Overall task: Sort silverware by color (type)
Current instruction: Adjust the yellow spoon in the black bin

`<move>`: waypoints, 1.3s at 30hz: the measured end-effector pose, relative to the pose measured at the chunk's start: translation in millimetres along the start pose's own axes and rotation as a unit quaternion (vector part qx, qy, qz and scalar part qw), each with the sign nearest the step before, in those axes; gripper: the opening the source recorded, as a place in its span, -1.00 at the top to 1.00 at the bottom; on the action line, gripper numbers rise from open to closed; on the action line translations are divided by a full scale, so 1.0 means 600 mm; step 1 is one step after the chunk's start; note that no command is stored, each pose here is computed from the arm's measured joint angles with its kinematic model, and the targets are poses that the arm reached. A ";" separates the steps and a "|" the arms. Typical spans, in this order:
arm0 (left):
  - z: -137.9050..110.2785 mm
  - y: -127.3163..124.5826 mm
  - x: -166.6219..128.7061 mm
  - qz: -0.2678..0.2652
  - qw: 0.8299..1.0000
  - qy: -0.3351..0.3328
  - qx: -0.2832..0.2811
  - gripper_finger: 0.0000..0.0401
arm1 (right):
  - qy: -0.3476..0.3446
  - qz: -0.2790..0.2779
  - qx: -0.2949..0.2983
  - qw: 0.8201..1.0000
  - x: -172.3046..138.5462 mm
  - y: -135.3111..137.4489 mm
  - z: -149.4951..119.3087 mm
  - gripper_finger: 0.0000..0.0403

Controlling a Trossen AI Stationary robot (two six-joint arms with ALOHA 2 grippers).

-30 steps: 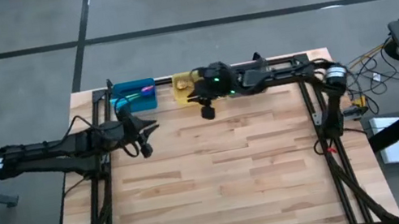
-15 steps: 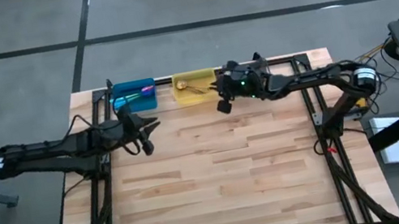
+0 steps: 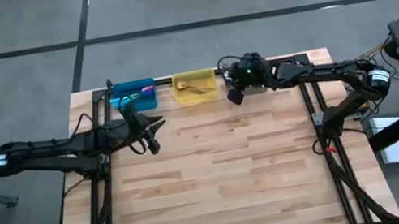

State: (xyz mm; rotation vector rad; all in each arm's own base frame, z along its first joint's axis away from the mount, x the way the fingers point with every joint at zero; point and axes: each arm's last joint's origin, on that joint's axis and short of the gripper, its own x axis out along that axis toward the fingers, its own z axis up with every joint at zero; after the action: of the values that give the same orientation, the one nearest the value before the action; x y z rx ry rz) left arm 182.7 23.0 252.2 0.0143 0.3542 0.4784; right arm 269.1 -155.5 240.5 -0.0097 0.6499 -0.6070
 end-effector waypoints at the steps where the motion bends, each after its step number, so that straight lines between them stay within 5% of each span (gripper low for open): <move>1: 0.000 -0.001 0.002 0.000 1.000 -0.001 0.003 0.72 | 0.008 -0.001 0.004 1.000 -0.001 -0.003 0.000 0.79; 15: 0.008 -0.017 0.038 0.000 0.999 -0.035 0.032 0.72 | 0.090 -0.002 0.029 0.995 -0.018 -0.023 0.044 0.79; 22: -0.001 -0.022 0.050 0.000 0.999 -0.018 0.038 0.72 | 0.152 -0.014 0.089 0.984 -0.026 -0.040 0.059 0.79; 39: 0.000 -0.026 0.059 0.000 0.999 -0.026 0.046 0.72 | 0.340 -0.050 0.132 0.930 0.054 -0.092 -0.019 0.79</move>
State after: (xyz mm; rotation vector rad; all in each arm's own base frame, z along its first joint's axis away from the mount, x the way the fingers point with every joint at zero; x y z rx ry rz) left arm 219.0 25.3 238.7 0.1162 0.3248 0.4609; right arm 254.0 -216.4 223.9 0.4405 1.2380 -0.7992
